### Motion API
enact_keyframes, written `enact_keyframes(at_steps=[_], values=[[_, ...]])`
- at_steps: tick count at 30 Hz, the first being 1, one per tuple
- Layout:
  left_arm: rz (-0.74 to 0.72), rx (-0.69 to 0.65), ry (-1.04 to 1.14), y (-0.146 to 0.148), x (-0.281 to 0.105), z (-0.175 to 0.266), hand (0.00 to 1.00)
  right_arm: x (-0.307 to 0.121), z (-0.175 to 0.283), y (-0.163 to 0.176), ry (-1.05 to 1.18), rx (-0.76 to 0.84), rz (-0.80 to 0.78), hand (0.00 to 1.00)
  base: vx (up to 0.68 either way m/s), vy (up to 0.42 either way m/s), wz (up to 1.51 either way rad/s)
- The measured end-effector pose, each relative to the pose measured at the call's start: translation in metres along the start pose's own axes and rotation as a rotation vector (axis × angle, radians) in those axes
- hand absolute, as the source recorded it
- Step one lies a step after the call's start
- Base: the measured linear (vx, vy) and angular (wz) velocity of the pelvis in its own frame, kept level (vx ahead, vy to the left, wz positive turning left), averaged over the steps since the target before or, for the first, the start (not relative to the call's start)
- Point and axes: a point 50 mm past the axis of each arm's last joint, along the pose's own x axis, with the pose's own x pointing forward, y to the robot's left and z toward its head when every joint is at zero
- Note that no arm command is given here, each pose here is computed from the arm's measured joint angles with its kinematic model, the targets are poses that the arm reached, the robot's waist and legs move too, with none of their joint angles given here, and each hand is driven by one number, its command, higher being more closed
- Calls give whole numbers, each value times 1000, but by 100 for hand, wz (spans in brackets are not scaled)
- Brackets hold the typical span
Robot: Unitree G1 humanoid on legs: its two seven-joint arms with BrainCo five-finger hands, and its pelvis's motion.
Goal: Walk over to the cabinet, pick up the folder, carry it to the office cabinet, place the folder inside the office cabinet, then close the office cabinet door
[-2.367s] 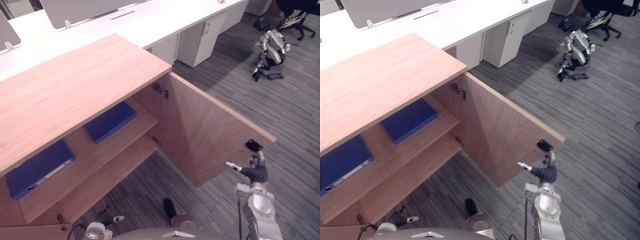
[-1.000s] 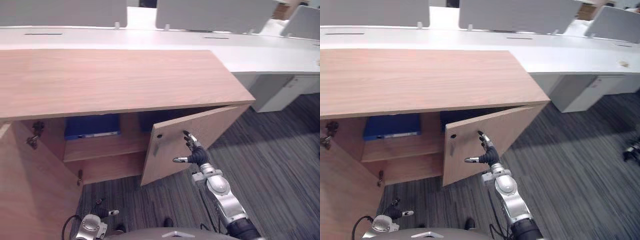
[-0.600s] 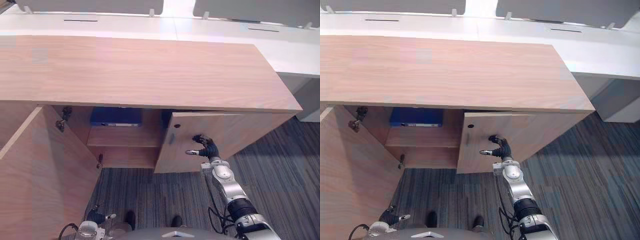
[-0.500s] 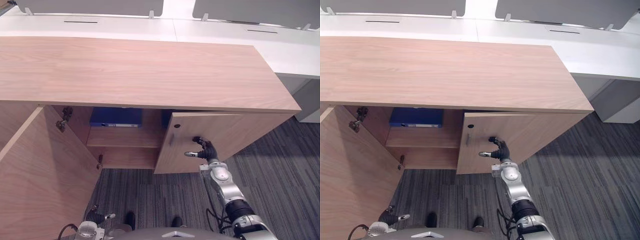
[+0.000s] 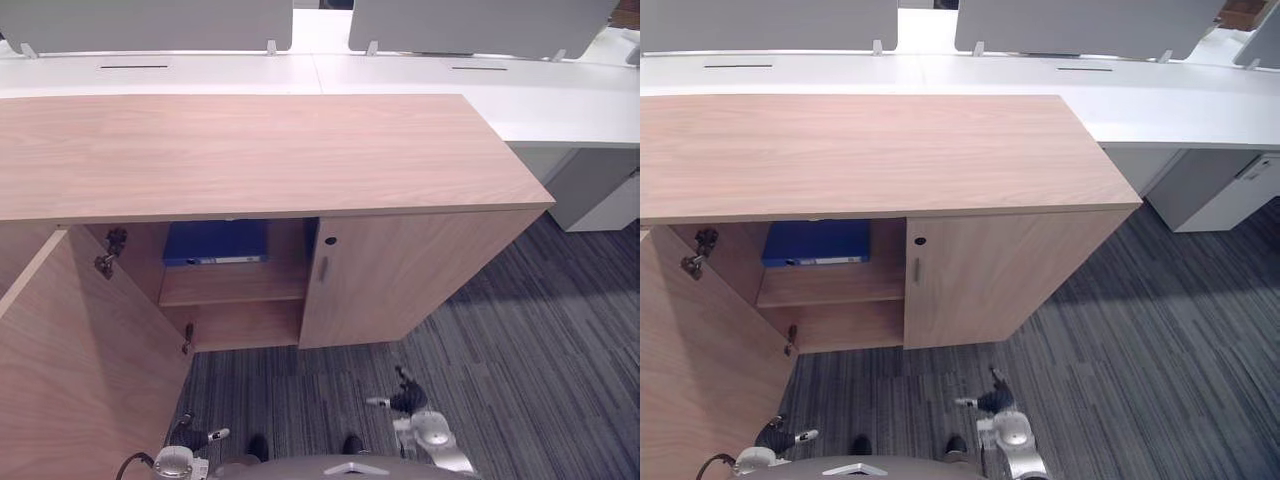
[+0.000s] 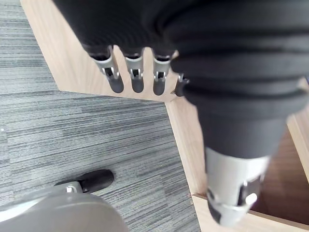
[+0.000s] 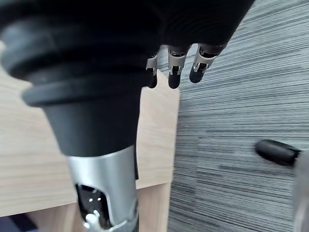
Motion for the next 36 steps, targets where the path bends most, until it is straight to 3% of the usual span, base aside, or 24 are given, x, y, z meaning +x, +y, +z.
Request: enact_keyframes(at_steps=[10, 19, 23, 33, 36], values=[[24, -20, 18, 1, -2, -6, 0, -4, -31, -6, 151, 44, -68, 0, -28, -4, -15], [65, -123, 37, 3, -2, -8, 0, 0, -23, -5, 134, 44, -64, 0, -28, -16, 12], [101, -228, 46, 3, -2, -7, 0, 2, -19, -5, 124, 45, -65, 0, 58, -20, 54], [152, -498, -3, 0, -2, 12, 0, 19, 41, -5, -56, 144, -121, 0, 8, -2, 83], [176, -564, 5, 4, -2, 8, 0, 18, 35, -16, -39, 173, -162, 0, -14, 26, 44]])
